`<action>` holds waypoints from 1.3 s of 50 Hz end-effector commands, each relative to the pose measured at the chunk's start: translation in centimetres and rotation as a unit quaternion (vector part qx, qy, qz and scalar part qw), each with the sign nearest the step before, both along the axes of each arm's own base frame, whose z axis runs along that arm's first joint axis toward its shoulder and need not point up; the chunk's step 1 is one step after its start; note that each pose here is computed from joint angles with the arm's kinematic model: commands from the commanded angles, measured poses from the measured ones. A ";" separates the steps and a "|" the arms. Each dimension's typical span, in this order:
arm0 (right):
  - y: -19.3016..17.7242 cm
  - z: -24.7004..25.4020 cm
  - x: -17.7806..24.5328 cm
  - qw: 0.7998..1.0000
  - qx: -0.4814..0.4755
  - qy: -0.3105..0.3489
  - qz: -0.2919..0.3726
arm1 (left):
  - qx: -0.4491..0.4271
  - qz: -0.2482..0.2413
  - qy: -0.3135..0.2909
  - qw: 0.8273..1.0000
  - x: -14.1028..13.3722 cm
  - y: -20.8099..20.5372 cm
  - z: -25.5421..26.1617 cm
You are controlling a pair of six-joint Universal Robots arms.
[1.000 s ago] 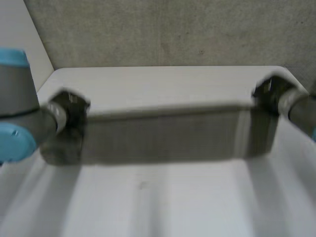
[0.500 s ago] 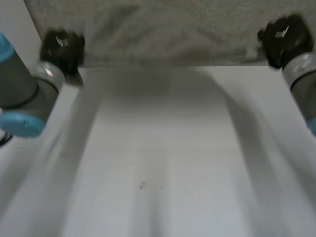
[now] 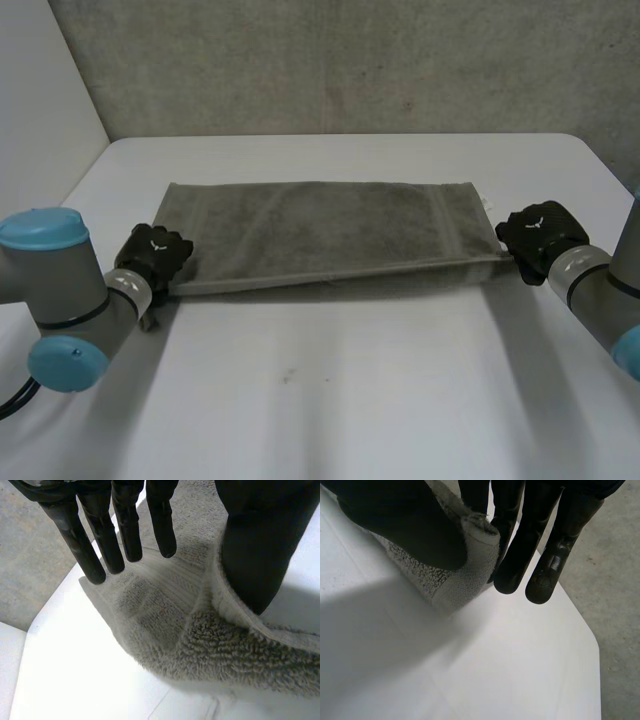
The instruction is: Fold the towel.
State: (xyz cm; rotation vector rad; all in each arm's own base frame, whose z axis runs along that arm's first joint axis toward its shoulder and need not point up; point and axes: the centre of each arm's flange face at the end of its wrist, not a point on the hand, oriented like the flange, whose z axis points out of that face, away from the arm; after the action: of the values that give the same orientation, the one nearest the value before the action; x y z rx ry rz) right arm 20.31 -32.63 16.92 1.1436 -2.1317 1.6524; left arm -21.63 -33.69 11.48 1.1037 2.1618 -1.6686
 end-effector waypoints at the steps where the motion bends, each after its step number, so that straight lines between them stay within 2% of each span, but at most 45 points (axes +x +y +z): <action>1: -0.6 0.2 -1.0 1.000 -0.002 -0.001 -0.017 | -0.029 0.016 0.001 0.999 0.3 0.3 0.8; 3: -0.8 0.2 -1.3 1.000 -0.002 -0.001 -0.021 | -0.053 0.039 0.000 0.998 0.8 0.3 1.4; 7: -0.5 -0.1 -1.4 1.000 0.007 -0.003 -0.024 | -0.062 0.051 -0.001 0.997 1.1 0.7 1.9; 21: 0.7 0.5 -1.4 0.999 0.033 -0.007 -0.021 | -0.050 0.053 -0.001 0.997 1.9 3.7 3.3; 25: 2.1 0.3 -1.3 0.997 0.071 -0.002 -0.003 | -0.038 0.058 -0.003 0.998 2.5 4.5 3.4; 31: 5.0 -0.2 -2.0 0.987 0.149 0.043 0.048 | 0.021 0.065 -0.020 0.997 3.7 7.4 4.2; 33: 5.8 -0.2 -3.0 0.981 0.173 0.069 0.054 | 0.073 0.070 -0.035 0.994 4.4 9.5 4.7; 35: 8.1 -0.1 -4.8 0.963 0.227 0.127 0.077 | 0.098 0.071 -0.042 0.992 4.7 10.4 4.9; 36: 8.1 -0.1 -4.8 0.962 0.227 0.127 0.077 | 0.098 0.071 -0.042 0.992 4.8 10.4 4.9; 37: 9.5 -0.1 -5.5 0.948 0.260 0.155 0.098 | 0.140 0.078 -0.050 0.986 5.4 11.8 5.2; 38: 9.5 -0.1 -5.5 0.948 0.260 0.155 0.098 | 0.171 0.078 -0.055 0.981 5.7 12.9 5.5; 39: 10.1 0.5 -6.5 0.939 0.276 0.175 0.109 | 0.171 0.078 -0.055 0.981 5.7 12.9 5.5; 44: 9.5 2.2 -7.1 0.949 0.256 0.159 0.098 | 0.210 0.037 -0.055 0.975 5.3 14.5 6.4; 46: 9.1 2.7 -7.0 0.953 0.241 0.155 0.101 | 0.185 0.016 -0.040 0.982 4.8 13.6 7.2; 49: 7.8 3.4 -6.8 0.963 0.207 0.145 0.096 | 0.165 0.011 -0.033 0.986 4.6 12.8 7.7; 54: 5.0 3.2 -6.0 0.978 0.167 0.105 0.071 | 0.084 0.006 -0.020 0.996 3.6 7.9 8.1; 58: 2.1 2.1 -3.7 0.986 0.127 0.080 0.070 | 0.058 0.008 -0.015 0.998 3.1 5.0 7.4; 63: -0.6 0.9 -2.1 0.991 0.086 0.089 0.050 | 0.036 0.003 -0.009 0.999 2.1 1.3 6.2; 65: -1.7 0.2 -1.8 0.992 0.071 0.092 0.042 | 0.023 -0.013 -0.006 1.000 0.5 -0.7 5.3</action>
State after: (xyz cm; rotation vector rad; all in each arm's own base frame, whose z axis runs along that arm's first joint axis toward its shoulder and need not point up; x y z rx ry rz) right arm 16.28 -30.42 19.26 1.4746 -2.2413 1.3008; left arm -18.65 -29.21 18.86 1.1345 2.2621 -1.5378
